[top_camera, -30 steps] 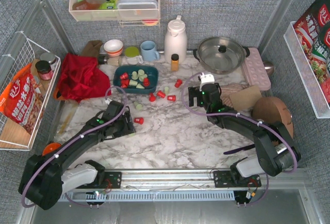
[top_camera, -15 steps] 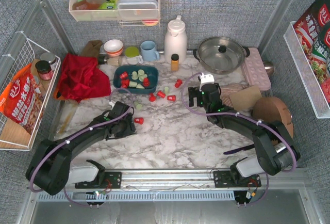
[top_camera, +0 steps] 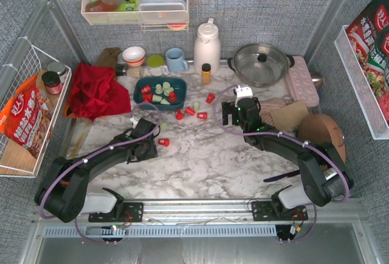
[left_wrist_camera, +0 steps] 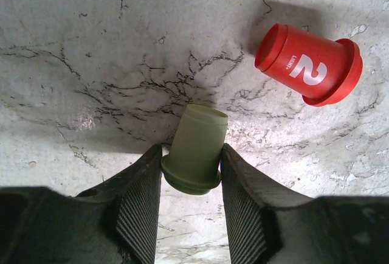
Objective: Mix the coffee capsules in the storage basket
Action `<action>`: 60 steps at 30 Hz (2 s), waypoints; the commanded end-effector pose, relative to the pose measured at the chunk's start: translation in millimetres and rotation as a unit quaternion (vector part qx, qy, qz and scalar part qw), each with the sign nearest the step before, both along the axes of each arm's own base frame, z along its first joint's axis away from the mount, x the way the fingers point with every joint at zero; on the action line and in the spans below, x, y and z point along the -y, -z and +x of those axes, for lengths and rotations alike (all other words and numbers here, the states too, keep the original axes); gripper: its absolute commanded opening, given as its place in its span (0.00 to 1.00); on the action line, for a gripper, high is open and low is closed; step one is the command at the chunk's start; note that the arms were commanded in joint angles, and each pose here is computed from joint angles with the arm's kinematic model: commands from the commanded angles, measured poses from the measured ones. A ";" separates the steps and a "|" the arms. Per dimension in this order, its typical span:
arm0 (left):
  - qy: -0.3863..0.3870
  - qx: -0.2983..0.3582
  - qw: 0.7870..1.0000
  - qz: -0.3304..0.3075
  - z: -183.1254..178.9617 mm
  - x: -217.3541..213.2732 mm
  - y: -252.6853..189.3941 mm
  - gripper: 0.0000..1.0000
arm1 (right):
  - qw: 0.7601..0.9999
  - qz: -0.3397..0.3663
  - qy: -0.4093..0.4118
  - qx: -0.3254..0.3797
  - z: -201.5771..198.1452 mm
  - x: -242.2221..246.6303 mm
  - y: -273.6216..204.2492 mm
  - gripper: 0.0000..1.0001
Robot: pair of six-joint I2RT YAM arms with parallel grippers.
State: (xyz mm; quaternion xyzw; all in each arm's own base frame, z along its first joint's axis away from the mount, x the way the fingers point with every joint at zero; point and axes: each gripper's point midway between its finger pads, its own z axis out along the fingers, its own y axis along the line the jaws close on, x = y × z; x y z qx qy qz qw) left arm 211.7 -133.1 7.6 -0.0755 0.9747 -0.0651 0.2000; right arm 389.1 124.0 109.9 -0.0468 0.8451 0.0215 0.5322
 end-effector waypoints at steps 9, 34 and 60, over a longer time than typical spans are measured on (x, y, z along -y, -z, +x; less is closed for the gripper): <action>-0.005 0.142 0.988 -0.057 31.5 10.4 -65.5 0.38 | 1.000 0.005 0.002 0.006 2.5 -1.4 -4.2 0.99; -0.022 0.447 0.894 -0.005 179.2 9.2 -188.7 0.44 | 0.999 -0.027 0.026 -0.010 3.9 7.9 0.9 0.99; -0.037 0.303 0.950 -0.062 253.4 28.6 -130.6 0.99 | 0.965 0.011 0.236 -0.115 27.5 36.3 39.6 0.89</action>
